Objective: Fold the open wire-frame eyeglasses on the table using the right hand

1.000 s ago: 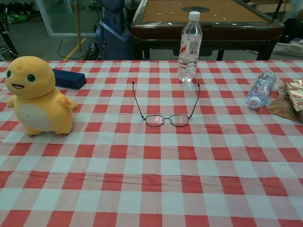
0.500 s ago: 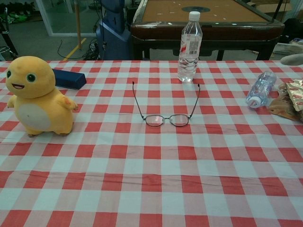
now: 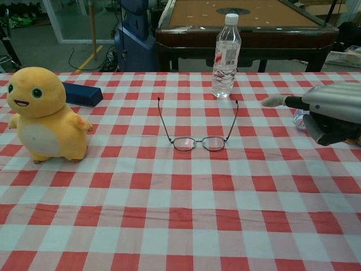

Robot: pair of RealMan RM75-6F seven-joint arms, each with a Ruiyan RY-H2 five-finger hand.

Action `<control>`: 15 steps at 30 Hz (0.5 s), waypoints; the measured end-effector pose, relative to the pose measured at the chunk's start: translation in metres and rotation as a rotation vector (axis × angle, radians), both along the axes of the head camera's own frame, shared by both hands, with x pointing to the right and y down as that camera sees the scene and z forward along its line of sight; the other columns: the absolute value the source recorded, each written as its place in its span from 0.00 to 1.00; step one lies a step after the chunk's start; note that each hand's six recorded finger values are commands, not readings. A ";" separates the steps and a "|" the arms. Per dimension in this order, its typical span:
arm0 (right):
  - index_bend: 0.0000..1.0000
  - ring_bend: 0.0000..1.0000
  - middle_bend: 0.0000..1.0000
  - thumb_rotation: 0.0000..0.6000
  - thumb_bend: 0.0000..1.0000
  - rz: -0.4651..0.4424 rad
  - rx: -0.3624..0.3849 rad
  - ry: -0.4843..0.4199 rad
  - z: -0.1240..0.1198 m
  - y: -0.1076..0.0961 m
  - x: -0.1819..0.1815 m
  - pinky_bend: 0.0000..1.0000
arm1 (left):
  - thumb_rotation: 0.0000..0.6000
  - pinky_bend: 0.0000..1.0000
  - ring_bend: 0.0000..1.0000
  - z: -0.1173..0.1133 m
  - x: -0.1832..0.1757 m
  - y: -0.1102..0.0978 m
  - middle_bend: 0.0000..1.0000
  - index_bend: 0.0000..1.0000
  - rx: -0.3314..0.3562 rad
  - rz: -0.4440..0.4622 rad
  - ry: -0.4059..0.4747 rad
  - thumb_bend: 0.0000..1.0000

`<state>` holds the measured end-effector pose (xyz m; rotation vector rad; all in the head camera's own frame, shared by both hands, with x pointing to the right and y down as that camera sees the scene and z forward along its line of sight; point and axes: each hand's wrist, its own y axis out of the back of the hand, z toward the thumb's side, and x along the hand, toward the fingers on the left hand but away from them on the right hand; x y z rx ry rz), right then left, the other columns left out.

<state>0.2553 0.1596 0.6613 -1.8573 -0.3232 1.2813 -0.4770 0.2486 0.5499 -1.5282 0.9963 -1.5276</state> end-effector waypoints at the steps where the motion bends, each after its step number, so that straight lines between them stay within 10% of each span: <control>1: 0.00 0.96 1.00 1.00 1.00 -0.012 0.015 0.008 0.001 -0.001 -0.002 0.96 | 1.00 0.14 0.14 0.000 0.000 0.000 0.10 0.11 0.000 0.000 0.000 0.26; 15: 0.00 0.96 1.00 1.00 1.00 -0.122 0.172 0.090 0.015 -0.011 -0.043 0.96 | 1.00 0.14 0.14 -0.001 -0.002 0.000 0.10 0.11 0.001 -0.004 0.001 0.26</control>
